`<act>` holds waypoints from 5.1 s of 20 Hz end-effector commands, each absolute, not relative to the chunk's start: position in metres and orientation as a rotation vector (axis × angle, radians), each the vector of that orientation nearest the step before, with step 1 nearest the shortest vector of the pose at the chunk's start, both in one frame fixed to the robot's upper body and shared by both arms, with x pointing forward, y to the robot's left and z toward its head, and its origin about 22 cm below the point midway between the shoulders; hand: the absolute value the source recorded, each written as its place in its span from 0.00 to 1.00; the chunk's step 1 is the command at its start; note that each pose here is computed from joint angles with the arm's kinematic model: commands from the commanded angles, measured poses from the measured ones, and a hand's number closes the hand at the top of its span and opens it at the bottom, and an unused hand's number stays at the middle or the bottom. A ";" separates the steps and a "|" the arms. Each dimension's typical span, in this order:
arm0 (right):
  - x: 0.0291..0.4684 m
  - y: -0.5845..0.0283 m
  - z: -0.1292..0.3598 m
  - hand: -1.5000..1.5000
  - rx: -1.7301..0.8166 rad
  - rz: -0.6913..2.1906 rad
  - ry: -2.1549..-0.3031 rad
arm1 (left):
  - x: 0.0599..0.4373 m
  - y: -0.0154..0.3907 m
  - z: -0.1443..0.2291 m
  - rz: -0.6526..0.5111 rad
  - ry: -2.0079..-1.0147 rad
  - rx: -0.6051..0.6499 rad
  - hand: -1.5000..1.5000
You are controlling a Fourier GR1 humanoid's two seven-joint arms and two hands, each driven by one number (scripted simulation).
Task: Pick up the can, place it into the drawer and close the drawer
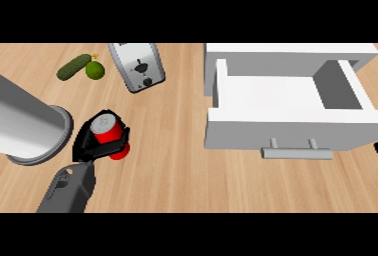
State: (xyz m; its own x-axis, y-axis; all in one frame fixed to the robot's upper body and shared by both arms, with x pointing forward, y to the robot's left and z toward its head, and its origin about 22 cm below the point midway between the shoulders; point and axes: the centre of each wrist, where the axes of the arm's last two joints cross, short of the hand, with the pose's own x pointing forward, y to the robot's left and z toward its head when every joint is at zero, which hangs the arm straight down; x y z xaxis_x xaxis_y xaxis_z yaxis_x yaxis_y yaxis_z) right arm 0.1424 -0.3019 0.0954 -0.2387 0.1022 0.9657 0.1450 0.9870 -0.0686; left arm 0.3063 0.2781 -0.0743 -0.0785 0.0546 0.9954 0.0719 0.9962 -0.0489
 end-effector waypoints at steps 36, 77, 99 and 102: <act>0.133 -0.301 0.098 0.00 -0.186 -0.004 -1.843 | 0.386 0.029 0.221 -0.171 -1.802 -0.030 1.00; 0.180 -0.297 0.101 0.00 -0.142 0.016 -1.872 | 0.431 -0.011 0.191 -0.278 -1.755 0.240 1.00; 0.181 -0.291 0.126 0.00 -0.165 0.085 -1.924 | 0.432 -0.001 0.161 -0.173 -1.774 0.359 0.00; 0.179 -0.294 0.136 0.00 -0.281 0.168 -1.961 | 0.427 -0.007 0.163 -0.147 -1.764 0.334 0.00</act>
State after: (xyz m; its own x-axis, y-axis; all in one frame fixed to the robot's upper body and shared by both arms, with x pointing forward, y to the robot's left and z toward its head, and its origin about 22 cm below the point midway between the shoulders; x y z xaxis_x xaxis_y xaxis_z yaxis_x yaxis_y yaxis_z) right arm 0.1805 -0.2935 0.1268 -0.3462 0.1830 0.9201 0.0844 0.9829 -0.1637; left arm 0.4298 -0.0036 0.1619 -0.1981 -0.3254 0.9246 -0.1383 0.9431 0.3023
